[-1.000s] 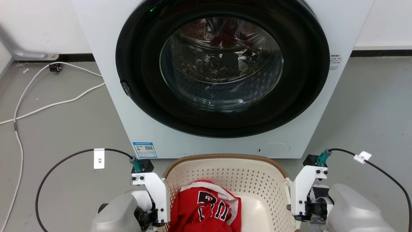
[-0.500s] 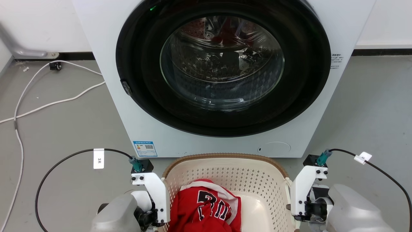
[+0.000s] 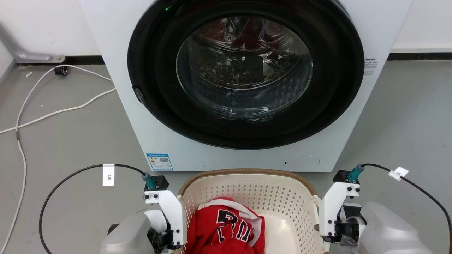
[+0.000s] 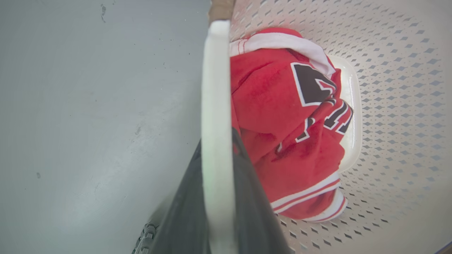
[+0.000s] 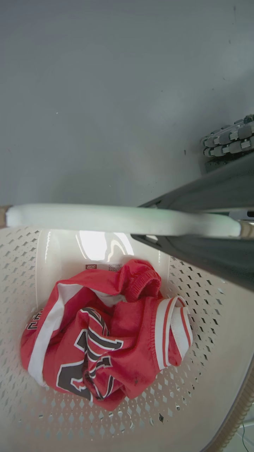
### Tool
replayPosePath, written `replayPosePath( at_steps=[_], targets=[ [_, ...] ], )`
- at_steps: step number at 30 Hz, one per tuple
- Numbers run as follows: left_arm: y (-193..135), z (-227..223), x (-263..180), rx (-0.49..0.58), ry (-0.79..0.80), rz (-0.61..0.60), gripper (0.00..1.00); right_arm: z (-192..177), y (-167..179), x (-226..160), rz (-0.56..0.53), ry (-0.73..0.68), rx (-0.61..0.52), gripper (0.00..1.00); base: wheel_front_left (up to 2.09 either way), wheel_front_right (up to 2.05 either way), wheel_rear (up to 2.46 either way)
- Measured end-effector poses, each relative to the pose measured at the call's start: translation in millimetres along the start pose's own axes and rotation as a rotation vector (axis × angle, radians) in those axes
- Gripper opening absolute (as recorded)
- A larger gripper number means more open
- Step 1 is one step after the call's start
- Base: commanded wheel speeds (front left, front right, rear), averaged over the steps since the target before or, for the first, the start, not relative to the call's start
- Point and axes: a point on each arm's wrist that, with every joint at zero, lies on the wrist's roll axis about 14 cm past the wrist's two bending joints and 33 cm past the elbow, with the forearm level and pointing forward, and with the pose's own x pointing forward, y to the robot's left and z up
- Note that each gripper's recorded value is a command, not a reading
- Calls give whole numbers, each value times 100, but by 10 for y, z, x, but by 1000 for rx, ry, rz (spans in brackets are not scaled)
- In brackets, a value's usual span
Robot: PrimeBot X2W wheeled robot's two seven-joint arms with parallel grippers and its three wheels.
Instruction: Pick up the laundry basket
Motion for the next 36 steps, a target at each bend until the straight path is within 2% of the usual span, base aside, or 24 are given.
replayPosePath(
  at_steps=[36],
  targets=[
    [-2, 5, 10, -7, -12, -3, 0, -24, -8, 9, 0, 8, 8, 0, 0, 0, 0]
  ],
)
